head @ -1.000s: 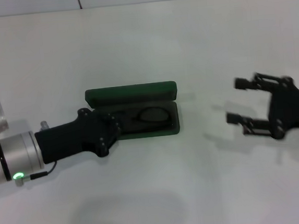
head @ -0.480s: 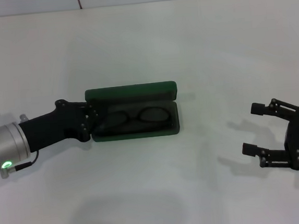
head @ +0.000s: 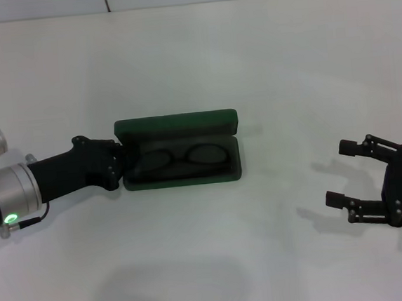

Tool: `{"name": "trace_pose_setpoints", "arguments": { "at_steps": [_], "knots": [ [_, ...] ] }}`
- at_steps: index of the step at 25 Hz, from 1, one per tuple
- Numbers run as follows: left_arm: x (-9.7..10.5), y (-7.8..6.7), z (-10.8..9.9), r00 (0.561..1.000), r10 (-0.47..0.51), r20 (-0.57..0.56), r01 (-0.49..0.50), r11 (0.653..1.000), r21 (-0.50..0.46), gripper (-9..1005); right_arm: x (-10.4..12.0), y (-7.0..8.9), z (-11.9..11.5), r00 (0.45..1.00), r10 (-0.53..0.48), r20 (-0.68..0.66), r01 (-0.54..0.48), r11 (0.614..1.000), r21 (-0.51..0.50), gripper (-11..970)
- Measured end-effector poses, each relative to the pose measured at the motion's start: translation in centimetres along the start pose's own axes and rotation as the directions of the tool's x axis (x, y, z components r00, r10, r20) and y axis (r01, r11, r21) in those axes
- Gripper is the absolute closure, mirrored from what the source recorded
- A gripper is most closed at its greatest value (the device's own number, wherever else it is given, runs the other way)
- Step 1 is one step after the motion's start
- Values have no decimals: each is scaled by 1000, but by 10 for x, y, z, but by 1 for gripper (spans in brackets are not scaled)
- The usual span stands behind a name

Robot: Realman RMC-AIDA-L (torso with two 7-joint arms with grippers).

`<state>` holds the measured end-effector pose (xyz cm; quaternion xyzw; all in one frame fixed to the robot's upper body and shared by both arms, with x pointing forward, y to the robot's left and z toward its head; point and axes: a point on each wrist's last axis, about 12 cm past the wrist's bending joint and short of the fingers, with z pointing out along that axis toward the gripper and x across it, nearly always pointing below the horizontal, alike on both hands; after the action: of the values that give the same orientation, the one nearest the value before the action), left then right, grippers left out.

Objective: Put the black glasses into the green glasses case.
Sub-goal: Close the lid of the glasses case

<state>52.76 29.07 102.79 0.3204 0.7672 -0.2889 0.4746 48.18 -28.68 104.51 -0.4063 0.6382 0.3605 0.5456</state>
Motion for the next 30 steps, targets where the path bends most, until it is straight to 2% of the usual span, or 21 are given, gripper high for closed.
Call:
{"name": "trace_pose_setpoints", "arguments": {
  "at_steps": [15, 22, 30],
  "knots": [
    [-2, 7, 6, 1000, 13, -28, -15, 999, -51, 924, 0, 1, 1, 1000, -8, 3, 8, 1000, 0, 73],
    [-8, 14, 3, 999, 39, -26, -41, 997, -70, 923, 0, 2, 2, 1000, -7, 8, 7, 1000, -5, 73],
    [-18, 19, 8, 998, 62, -25, -64, 995, -82, 921, 0, 3, 2, 1000, -6, 12, 6, 1000, -9, 73]
  ]
}}
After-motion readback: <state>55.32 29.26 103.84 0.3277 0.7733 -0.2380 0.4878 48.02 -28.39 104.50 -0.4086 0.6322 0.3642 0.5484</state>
